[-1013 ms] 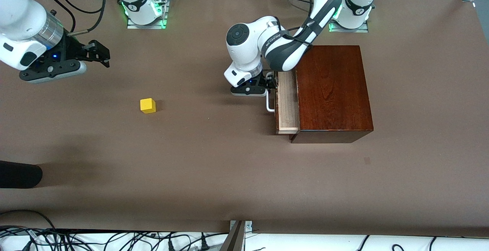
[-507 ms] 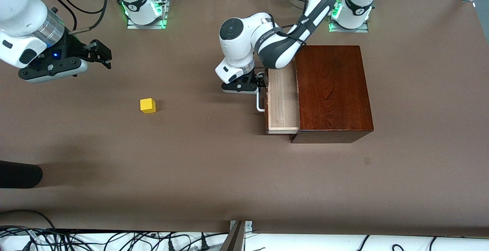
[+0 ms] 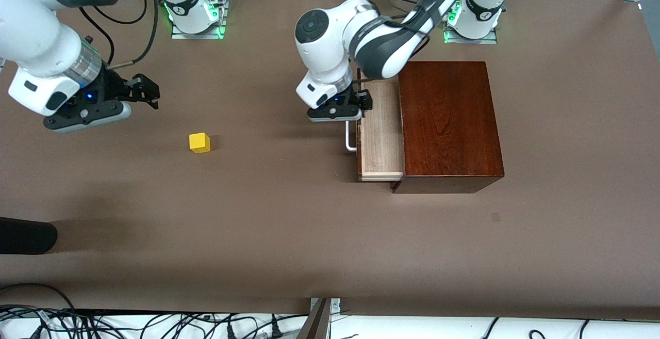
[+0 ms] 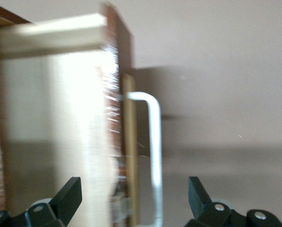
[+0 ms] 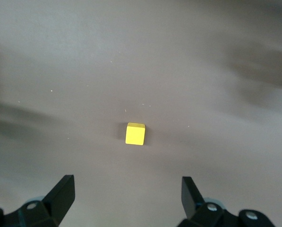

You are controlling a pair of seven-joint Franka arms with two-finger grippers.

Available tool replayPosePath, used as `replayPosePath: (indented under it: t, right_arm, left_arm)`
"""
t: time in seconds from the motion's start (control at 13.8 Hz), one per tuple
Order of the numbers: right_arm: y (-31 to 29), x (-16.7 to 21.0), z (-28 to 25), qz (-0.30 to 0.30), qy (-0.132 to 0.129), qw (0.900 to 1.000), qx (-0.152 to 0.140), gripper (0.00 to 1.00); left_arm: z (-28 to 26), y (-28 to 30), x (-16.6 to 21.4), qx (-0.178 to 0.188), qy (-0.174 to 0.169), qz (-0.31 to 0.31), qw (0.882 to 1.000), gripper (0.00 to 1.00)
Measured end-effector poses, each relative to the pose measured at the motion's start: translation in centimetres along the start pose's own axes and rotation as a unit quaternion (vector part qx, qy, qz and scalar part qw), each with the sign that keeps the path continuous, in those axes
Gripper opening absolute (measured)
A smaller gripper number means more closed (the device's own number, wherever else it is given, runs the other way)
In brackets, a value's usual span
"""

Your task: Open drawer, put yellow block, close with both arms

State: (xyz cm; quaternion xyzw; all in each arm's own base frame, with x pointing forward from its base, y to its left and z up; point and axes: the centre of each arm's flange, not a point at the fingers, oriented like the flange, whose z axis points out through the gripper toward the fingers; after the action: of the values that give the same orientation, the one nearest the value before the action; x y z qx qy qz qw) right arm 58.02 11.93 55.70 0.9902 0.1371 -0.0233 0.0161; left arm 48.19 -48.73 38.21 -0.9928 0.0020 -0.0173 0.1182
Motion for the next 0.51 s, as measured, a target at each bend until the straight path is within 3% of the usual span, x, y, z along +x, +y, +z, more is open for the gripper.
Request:
replayPosePath:
  t: [0.22,0.36,0.51]
  right_arm:
    - [0.2,1.2,3.2,0.002,-0.028,1.000,0.000,1.00]
    - [0.2,2.9,7.7,0.001,-0.058,0.998,0.000,1.00]
    - [0.3,4.3,11.1,0.001,-0.057,0.998,-0.001,1.00]
  left_arm:
    - [-4.6,-7.9,3.3,0.020,-0.011,-0.021,1.000,1.00]
    - [-7.1,-15.0,6.2,-0.001,-0.031,-0.028,0.999,1.00]
    - [-8.2,-23.6,9.1,-0.016,-0.057,-0.033,0.998,1.00]
